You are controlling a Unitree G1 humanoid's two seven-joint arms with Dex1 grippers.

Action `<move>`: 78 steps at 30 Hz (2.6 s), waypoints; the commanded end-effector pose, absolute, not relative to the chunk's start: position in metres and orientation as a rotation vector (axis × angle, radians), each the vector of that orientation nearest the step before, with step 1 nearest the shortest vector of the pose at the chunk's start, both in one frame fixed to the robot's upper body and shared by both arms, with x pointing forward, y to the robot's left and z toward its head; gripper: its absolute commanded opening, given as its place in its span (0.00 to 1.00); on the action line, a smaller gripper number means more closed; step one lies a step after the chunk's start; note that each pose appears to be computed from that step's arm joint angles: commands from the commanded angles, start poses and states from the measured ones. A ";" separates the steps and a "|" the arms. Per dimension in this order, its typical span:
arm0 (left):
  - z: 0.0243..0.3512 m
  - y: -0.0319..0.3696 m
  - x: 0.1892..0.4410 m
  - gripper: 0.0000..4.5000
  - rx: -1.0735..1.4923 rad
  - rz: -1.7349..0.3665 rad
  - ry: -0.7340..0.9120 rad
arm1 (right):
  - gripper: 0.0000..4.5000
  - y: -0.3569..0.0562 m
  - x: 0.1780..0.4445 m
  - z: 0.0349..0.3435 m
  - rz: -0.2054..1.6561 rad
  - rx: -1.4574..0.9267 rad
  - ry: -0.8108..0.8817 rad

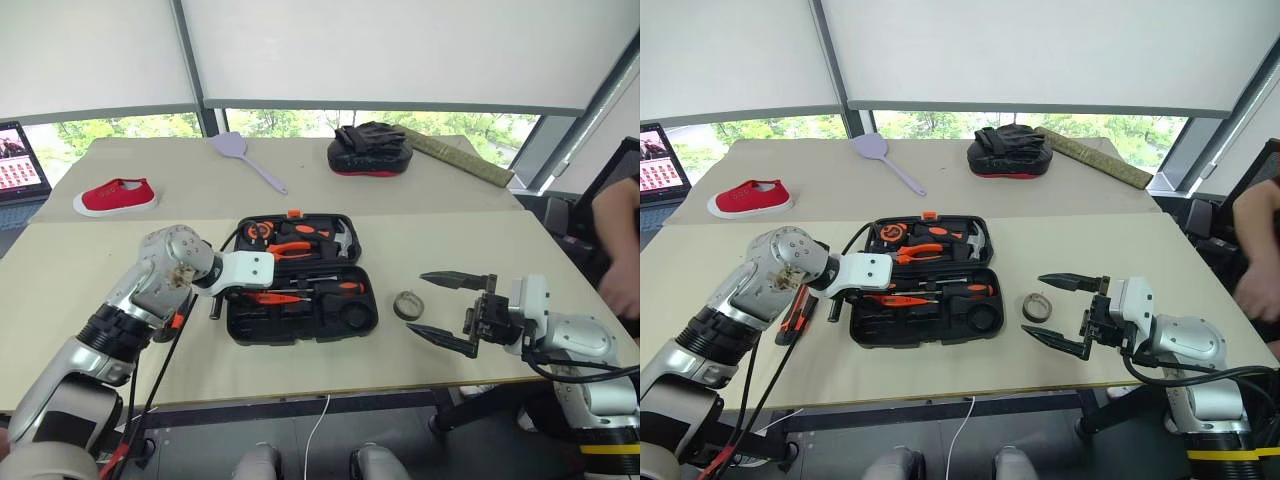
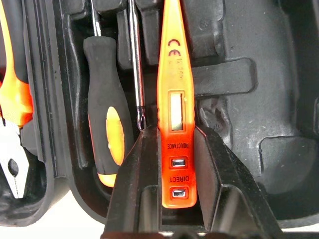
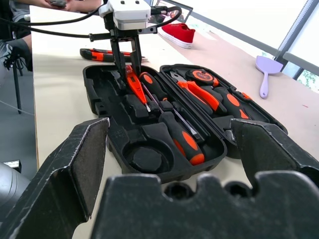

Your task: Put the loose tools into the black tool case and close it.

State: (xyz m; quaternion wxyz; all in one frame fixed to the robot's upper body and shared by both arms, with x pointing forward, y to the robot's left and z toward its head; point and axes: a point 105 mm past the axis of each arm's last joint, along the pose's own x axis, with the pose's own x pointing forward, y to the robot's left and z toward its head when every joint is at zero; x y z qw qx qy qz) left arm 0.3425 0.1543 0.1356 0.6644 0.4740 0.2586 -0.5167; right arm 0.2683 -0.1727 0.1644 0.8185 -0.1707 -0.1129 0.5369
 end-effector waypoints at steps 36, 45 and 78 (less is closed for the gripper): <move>0.117 0.139 0.343 0.00 0.576 -1.268 0.140 | 1.00 -0.161 0.271 0.176 1.145 -0.349 -0.308; 0.087 0.147 0.336 0.00 0.554 -1.267 0.318 | 1.00 -0.160 0.270 0.174 1.138 -0.342 -0.301; 0.121 0.409 0.147 0.99 0.149 0.015 0.382 | 1.00 -0.152 0.247 0.162 1.357 -0.294 -0.400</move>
